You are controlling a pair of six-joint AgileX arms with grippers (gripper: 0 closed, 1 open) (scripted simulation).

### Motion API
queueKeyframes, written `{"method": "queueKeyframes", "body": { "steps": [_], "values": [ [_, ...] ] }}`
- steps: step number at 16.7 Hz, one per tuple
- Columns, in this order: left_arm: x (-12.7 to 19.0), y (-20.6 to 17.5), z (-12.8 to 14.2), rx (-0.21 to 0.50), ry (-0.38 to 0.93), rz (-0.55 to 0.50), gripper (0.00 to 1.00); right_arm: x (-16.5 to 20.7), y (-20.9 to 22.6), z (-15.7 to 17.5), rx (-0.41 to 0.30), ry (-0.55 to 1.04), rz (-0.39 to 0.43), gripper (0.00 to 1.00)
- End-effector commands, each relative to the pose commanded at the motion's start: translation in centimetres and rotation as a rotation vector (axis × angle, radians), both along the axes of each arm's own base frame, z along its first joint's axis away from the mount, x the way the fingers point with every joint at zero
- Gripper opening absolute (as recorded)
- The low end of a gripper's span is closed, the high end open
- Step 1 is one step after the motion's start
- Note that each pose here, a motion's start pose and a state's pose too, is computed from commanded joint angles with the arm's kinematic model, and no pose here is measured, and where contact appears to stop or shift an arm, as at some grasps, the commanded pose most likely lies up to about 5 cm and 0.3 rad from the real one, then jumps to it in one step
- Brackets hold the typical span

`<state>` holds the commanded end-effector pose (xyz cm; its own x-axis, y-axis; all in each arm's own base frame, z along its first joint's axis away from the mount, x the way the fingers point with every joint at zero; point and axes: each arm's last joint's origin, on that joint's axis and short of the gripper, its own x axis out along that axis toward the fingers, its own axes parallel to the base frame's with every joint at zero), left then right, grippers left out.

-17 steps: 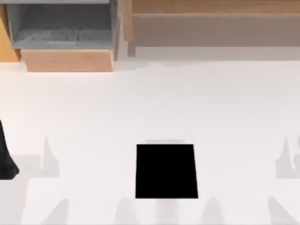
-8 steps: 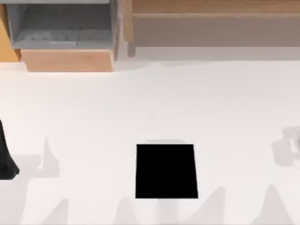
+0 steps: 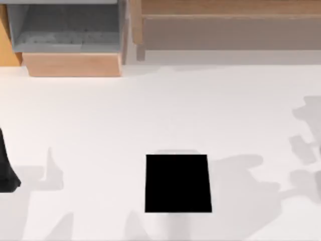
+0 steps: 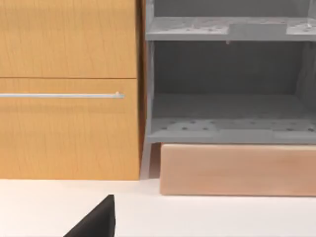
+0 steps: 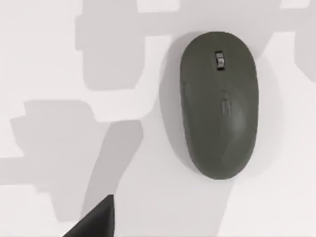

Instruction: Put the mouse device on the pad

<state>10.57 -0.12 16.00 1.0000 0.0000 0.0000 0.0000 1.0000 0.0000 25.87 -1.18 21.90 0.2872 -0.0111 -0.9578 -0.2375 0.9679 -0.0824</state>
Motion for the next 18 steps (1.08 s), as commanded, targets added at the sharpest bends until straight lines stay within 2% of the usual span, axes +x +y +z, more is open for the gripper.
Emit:
{"method": "queueKeyframes", "body": {
  "steps": [3,7,14,18],
  "values": [
    [0.0,0.0,0.0,0.0,0.0,0.0,1.0,3.4,-0.3,-0.9,-0.001,0.161,0.039,1.0],
    [0.0,0.0,0.0,0.0,0.0,0.0,1.0,6.2,-0.6,-2.0,0.004,0.275,0.071,1.0],
    [0.0,0.0,0.0,0.0,0.0,0.0,1.0,6.6,-0.5,-2.2,0.004,0.288,0.08,1.0],
    [0.0,0.0,0.0,0.0,0.0,0.0,1.0,7.0,-0.6,-5.4,0.005,0.292,0.076,1.0]
  ]
}}
